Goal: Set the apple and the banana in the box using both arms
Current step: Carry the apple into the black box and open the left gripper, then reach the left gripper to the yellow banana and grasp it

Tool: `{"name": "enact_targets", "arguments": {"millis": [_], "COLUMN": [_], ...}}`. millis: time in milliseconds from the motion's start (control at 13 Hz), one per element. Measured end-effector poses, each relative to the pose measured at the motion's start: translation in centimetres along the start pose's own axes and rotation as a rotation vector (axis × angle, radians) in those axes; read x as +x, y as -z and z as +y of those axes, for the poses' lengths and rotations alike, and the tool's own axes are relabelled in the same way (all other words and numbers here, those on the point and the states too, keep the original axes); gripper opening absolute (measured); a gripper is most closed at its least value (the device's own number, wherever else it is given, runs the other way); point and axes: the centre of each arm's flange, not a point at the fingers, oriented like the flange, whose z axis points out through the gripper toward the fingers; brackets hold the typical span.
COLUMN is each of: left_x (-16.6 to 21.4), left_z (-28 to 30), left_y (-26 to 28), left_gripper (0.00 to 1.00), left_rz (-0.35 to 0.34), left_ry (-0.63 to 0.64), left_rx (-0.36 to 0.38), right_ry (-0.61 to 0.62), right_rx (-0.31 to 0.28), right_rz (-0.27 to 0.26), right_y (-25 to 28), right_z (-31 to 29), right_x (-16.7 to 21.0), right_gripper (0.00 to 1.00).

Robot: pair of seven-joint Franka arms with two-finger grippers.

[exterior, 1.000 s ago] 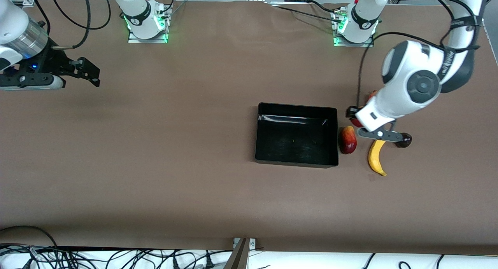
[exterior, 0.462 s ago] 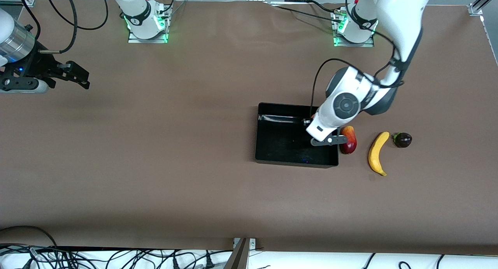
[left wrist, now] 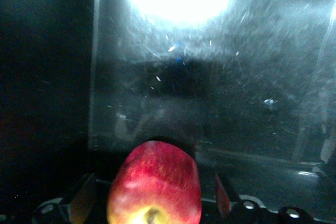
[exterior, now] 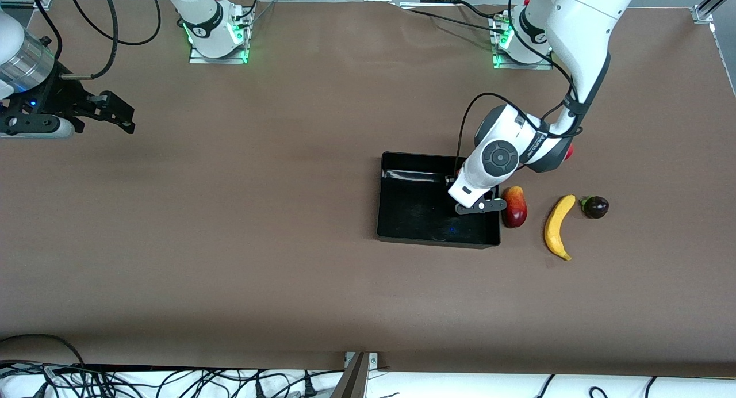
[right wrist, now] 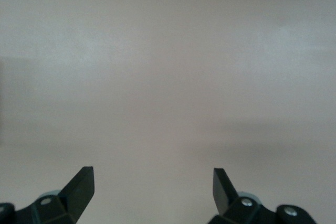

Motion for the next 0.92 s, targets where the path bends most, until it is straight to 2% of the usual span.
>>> {"name": "enact_targets", "arguments": {"millis": [154, 308, 385, 538, 692, 923], "left_x": [0.9, 2.7, 4.3, 8.4, 12.0, 12.8], "left_z": [-1.0, -4.4, -7.6, -15.5, -21.9, -23.9], "left_y": [6.5, 13.4, 14.5, 12.5, 7.5, -0.2], "left_gripper": [1.0, 1.0, 1.0, 1.0, 1.0, 1.0], "left_rz": [-0.047, -0.044, -0.039, -0.02, 0.02, 0.079], "left_ry": [-0.005, -0.08, -0.135, -0.278, -0.41, -0.473], "left_rx": [0.057, 0.069, 0.063, 0.066, 0.03, -0.008], "right_ry": [0.002, 0.005, 0.007, 0.018, 0.029, 0.029], "right_rx": [0.0, 0.001, 0.001, 0.002, 0.003, 0.003], "right_rz": [0.003, 0.006, 0.006, 0.012, 0.017, 0.017], "right_y": [0.1, 0.1, 0.1, 0.2, 0.3, 0.3], "right_z": [-0.1, -0.3, -0.4, -1.0, -1.6, -1.6], "right_x": [0.0, 0.0, 0.0, 0.0, 0.0, 0.0], "right_gripper": [1.0, 1.0, 1.0, 1.0, 1.0, 1.0]}}
